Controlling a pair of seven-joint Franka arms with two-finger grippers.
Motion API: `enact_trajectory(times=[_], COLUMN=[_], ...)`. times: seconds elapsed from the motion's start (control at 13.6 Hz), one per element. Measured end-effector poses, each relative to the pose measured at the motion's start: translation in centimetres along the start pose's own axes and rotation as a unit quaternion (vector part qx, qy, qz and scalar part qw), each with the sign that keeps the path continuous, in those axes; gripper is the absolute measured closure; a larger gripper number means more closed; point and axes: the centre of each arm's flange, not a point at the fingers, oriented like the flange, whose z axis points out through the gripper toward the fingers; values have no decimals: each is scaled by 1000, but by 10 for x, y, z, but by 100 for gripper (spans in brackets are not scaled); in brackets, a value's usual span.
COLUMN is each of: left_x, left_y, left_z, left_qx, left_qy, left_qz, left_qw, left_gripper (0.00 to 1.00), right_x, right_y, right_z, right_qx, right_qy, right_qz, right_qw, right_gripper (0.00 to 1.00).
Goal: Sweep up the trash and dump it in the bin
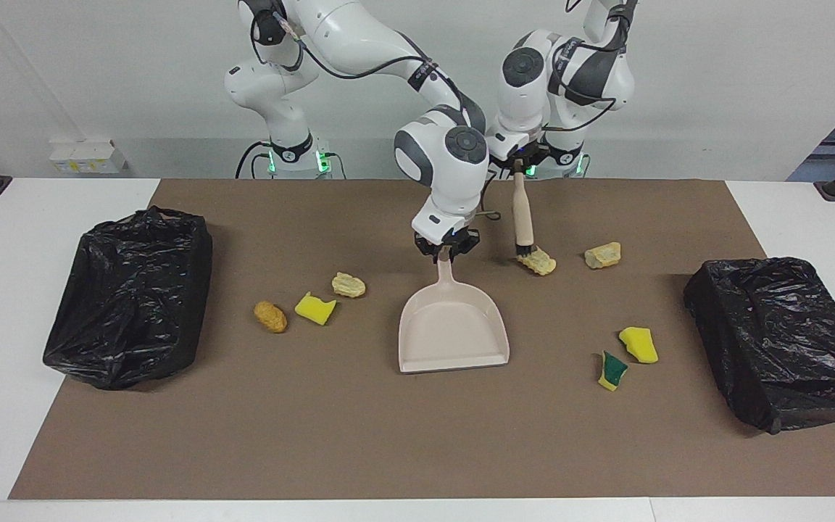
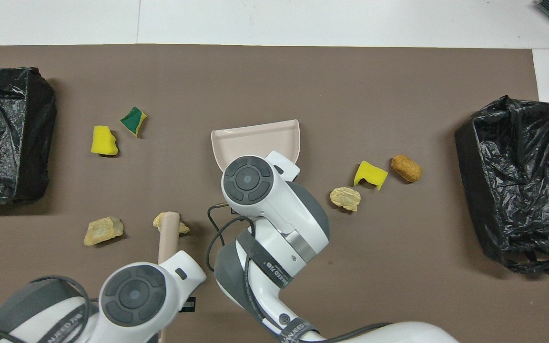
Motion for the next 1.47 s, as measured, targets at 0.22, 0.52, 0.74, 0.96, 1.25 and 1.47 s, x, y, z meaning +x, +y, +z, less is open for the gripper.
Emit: enact_trajectory(times=[0.22,0.52,0.74,0.96,1.25,1.47], left_x=[36,62,65,61,58,65], left_y=[-62,-126,-157,-175,-167,-130], left_z=[6,20,34,60,86,86], left_qx=[1,7,2,3,12,16], left_qy=[0,-10,-28,-57,-80,-66], left_qz=[-63,-131,-168,-190,-175,-130], left_qw=[998,991,985,980,981,989], left_gripper=[73,73,73,73,73,73], right_x=[5,8,8,-1,-22,-28], right_y=[58,107,119,127,141,144], right_z=[-33,-50,-41,-27,-11,-7], right_qx=[-5,-5,-13,-34,-71,-81], right_qy=[-22,-43,-56,-79,-95,-87], right_qz=[-138,-265,-389,-471,-559,-591], right_qw=[990,963,920,878,821,798], right_gripper=[67,67,67,67,67,67])
